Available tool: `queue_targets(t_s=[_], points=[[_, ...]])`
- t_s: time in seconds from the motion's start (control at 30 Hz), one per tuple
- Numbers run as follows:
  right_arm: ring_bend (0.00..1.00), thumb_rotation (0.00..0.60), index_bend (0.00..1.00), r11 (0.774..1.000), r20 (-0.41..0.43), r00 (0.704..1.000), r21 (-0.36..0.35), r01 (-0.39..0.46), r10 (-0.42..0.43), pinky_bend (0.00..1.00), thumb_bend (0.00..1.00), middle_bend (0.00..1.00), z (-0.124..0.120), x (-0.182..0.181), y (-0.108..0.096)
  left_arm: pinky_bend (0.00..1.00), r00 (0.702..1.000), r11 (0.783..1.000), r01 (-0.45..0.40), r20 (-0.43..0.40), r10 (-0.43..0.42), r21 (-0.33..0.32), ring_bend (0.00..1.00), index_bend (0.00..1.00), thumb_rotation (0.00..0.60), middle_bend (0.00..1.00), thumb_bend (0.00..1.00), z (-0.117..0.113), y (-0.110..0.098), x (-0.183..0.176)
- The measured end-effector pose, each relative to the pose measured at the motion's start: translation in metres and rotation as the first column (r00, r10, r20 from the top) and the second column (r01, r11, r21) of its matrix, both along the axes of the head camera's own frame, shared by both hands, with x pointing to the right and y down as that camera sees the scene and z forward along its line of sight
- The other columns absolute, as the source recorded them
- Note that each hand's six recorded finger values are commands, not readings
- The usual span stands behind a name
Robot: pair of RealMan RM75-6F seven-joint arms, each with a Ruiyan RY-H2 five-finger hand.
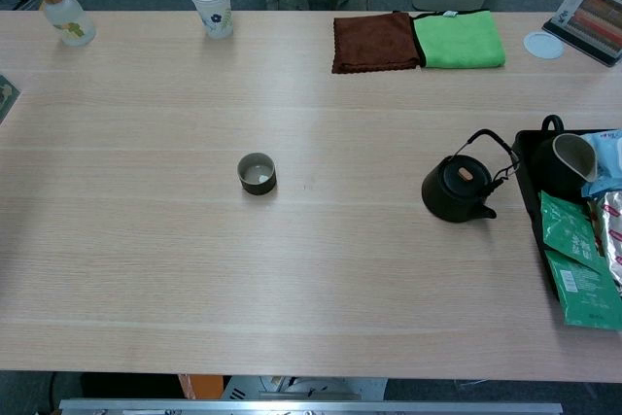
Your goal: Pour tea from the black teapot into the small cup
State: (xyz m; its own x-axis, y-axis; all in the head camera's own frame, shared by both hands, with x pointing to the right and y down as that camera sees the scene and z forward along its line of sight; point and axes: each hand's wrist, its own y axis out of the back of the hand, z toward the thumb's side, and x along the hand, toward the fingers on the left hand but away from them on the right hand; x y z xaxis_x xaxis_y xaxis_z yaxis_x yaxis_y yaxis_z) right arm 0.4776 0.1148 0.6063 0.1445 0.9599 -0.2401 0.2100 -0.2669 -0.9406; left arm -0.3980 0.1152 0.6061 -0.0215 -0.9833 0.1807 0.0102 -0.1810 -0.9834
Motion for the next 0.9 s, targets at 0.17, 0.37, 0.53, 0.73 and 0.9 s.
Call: queue_targets(t_s=[0.17,0.37,0.53,0.73,0.9], points=[[0.29,0.600,0.34,1.000,-0.001,1.000,-0.004,0.003,-0.003,0.23,0.11,0.34,0.001,-0.001,-0.001,0.16,1.000,1.000,-0.002,0.002,0.002,-0.004,0.20,0.16,0.600,0.20,0.20,0.001,-0.001,0.001],[0.29,0.600,0.34,1.000,0.006,1.000,0.013,0.010,-0.010,0.23,0.11,0.34,-0.003,-0.002,-0.006,0.16,1.000,1.000,0.000,0.001,0.000,0.002,0.20,0.16,0.600,0.20,0.20,0.000,-0.001,0.001],[0.29,0.600,0.34,0.999,0.003,1.000,0.016,0.030,-0.030,0.23,0.11,0.34,-0.005,-0.006,-0.012,0.16,1.000,1.000,0.000,0.003,0.000,0.006,0.20,0.16,0.600,0.20,0.20,-0.001,-0.002,0.001],[0.29,0.600,0.34,0.997,-0.022,0.997,0.014,0.075,-0.074,0.23,0.11,0.34,-0.004,-0.014,-0.025,0.16,1.000,1.000,0.009,0.010,-0.009,0.003,0.20,0.16,0.600,0.20,0.20,-0.001,-0.003,-0.002],[0.29,0.600,0.34,0.993,-0.051,0.992,-0.004,0.117,-0.117,0.23,0.09,0.34,0.000,-0.024,-0.038,0.16,1.000,1.000,0.014,0.015,-0.014,0.000,0.20,0.16,0.600,0.20,0.20,0.000,-0.003,-0.004]])
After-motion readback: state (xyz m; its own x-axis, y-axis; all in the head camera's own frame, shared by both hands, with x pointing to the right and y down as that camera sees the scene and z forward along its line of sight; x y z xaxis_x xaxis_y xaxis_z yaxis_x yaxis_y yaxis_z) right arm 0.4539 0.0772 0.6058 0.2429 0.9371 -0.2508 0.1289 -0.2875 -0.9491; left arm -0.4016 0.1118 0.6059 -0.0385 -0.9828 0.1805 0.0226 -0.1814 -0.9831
